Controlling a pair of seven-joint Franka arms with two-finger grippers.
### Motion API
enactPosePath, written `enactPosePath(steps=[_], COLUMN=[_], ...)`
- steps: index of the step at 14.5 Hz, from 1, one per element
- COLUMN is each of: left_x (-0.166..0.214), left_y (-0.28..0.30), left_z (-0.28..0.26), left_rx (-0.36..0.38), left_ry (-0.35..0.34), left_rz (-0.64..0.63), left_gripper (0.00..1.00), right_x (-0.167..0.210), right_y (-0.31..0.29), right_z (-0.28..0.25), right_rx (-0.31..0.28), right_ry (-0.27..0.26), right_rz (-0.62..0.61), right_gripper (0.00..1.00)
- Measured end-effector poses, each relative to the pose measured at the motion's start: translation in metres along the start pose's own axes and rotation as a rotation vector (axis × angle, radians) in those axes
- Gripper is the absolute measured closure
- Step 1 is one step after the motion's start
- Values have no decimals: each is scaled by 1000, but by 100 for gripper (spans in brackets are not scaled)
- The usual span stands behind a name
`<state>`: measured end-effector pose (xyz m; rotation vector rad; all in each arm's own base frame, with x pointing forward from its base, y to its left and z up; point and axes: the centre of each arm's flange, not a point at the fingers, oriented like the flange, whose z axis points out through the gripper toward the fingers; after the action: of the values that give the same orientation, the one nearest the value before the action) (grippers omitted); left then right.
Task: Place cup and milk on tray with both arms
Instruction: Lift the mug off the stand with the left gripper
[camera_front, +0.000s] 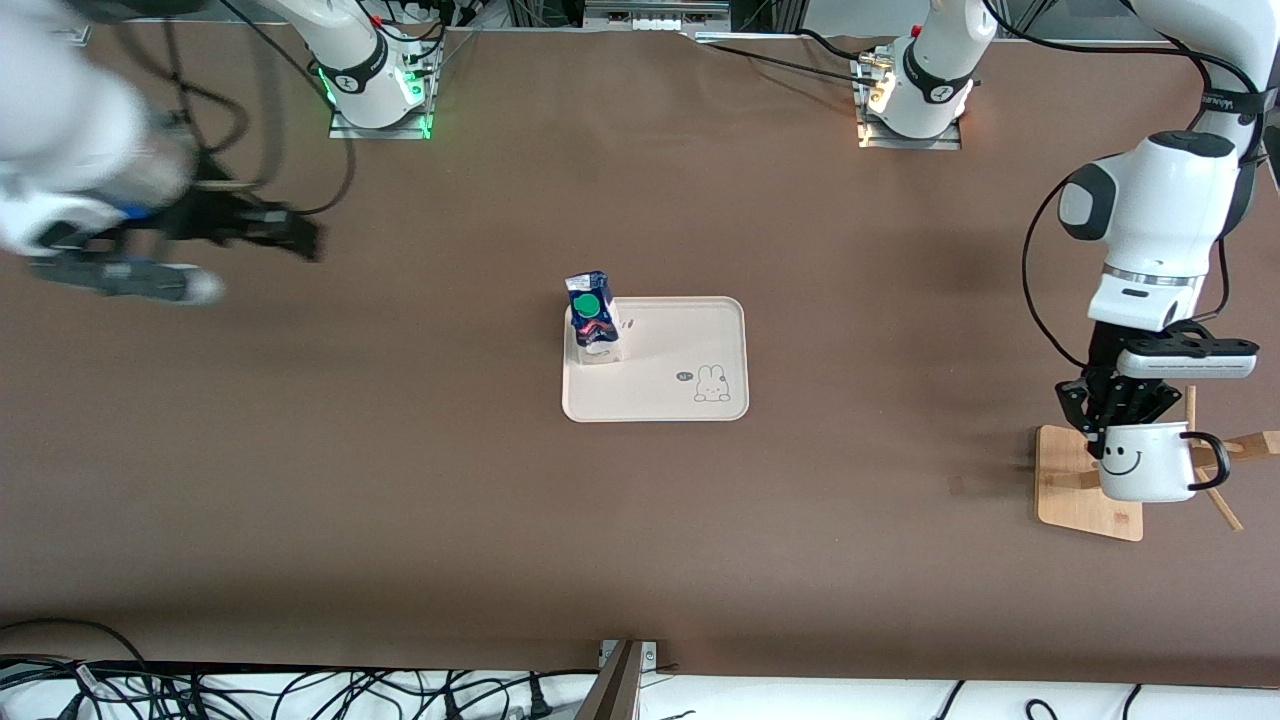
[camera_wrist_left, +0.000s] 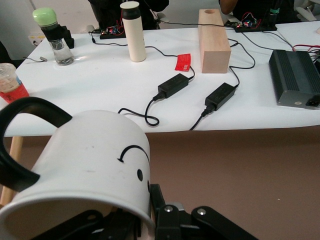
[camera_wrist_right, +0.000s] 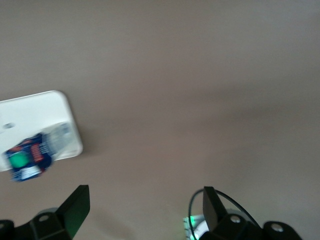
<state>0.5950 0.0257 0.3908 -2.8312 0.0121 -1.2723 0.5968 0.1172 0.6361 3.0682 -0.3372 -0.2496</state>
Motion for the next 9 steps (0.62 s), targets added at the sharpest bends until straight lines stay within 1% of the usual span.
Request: enactPosePath(steps=[1,2,4,5,6,7,9], left_x=[2,4,4,4,2,0,1], left_y=[7,16,47,68,91,113,150], left_z=[-3,-5,-10,-13,-17,-19,-25], left_rx=[-9,-20,-54,-78,-102,-121,-142], left_ry=[2,-11,-81,-121,-170,-232,-370], left_rz=[8,19,57,84,115,146,194], left_gripper=[91,91,91,91,91,91,91], right_x=[10,17,26,31,36,40,39], right_y=[27,45,64,69,75,88,125], right_z=[2,3,5,7,11,14,15], right_rx=[-10,-20,-56,-56,-34,5,76], right_ry=[-6,-6,19,40,61,79,86], right_rz=[29,48,80,83,80,80,108], right_gripper=[0,0,0,0,0,0,0])
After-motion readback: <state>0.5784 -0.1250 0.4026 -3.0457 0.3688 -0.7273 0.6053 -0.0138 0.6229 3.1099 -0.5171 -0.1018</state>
